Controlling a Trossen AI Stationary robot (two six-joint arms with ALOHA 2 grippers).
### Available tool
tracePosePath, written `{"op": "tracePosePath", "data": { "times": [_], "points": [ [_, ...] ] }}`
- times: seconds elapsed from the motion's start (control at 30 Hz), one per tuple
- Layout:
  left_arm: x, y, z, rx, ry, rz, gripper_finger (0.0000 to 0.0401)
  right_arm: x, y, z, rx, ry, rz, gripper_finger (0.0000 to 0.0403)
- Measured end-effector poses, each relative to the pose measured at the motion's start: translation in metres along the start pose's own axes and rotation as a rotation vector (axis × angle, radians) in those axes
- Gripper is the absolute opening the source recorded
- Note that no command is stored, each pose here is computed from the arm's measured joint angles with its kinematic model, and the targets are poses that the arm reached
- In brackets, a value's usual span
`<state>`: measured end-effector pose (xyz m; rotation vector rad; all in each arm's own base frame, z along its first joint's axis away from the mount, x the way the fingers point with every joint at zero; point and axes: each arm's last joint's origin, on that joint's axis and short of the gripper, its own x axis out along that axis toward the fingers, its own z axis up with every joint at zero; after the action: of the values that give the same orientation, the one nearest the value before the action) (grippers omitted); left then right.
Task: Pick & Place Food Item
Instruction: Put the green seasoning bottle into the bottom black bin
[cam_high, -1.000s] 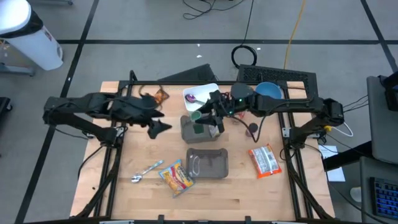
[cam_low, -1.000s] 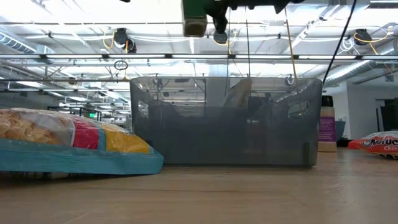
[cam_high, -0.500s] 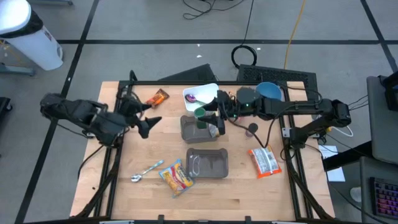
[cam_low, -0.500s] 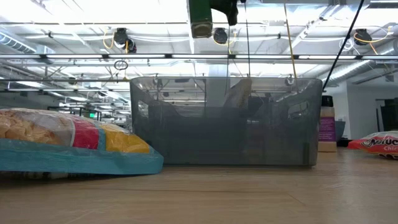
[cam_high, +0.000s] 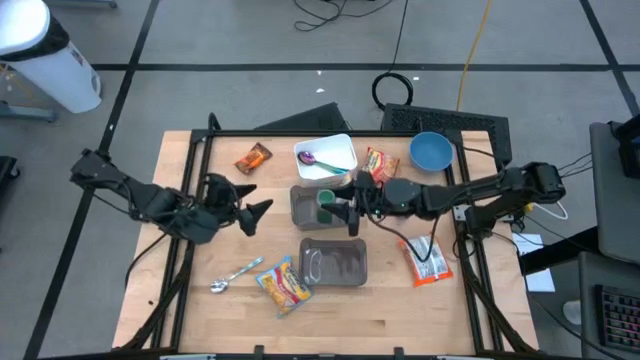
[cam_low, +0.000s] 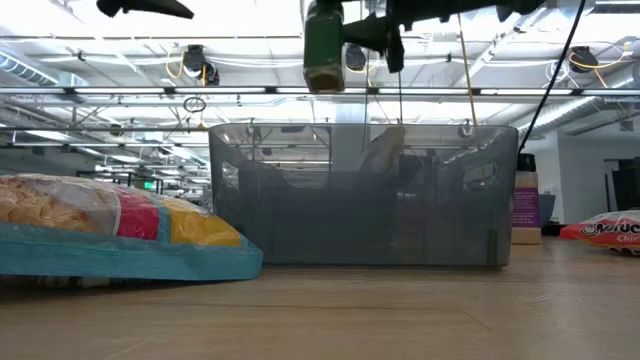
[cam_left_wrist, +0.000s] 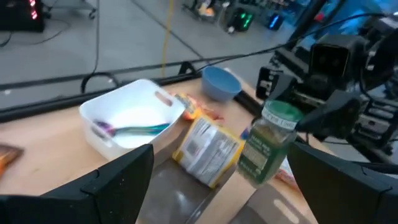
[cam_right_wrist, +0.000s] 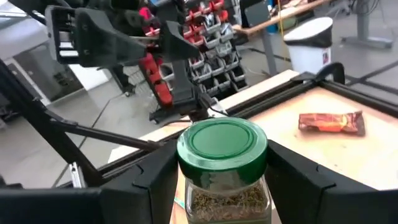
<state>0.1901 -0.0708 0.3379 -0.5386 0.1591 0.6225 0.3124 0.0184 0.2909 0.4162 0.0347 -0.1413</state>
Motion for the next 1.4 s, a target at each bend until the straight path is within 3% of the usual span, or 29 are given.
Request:
{"op": "tracePosePath", "data": {
  "times": [0.33, 0.53, 0.87, 1.03, 1.13, 1.3, 1.4],
  "points": [
    [0.015, 0.007, -0.010, 0.218, 0.153, -0.085, 0.0379, -0.003, 0.011, 0.002, -0.004, -0.091, -0.062, 0.0195],
    [0.025, 0.011, -0.003, 0.193, 0.181, -0.107, 0.0379, -0.003, 0.011, 0.006, -0.021, -0.139, -0.082, 0.0195],
    [0.048, 0.029, -0.002, 0.303, 0.409, -0.169, 0.0379, 0.016, 0.021, -0.001, -0.013, -0.157, -0.094, 0.0195],
    [0.045, 0.037, 0.003, 0.291, 0.420, -0.155, 0.0378, 0.022, 0.031, -0.014, -0.006, -0.126, -0.104, 0.0195],
    [0.037, 0.039, 0.006, 0.249, 0.380, -0.227, 0.0378, 0.020, 0.039, -0.017, 0.002, -0.130, -0.109, 0.0195],
    [0.033, 0.050, -0.009, 0.104, 0.318, -0.389, 0.0378, 0.016, 0.047, -0.024, -0.003, -0.111, -0.117, 0.0195],
    [0.031, 0.061, -0.021, 0.025, 0.308, -0.433, 0.0378, 0.015, 0.051, -0.026, 0.015, -0.106, -0.105, 0.0195]
  ]
}}
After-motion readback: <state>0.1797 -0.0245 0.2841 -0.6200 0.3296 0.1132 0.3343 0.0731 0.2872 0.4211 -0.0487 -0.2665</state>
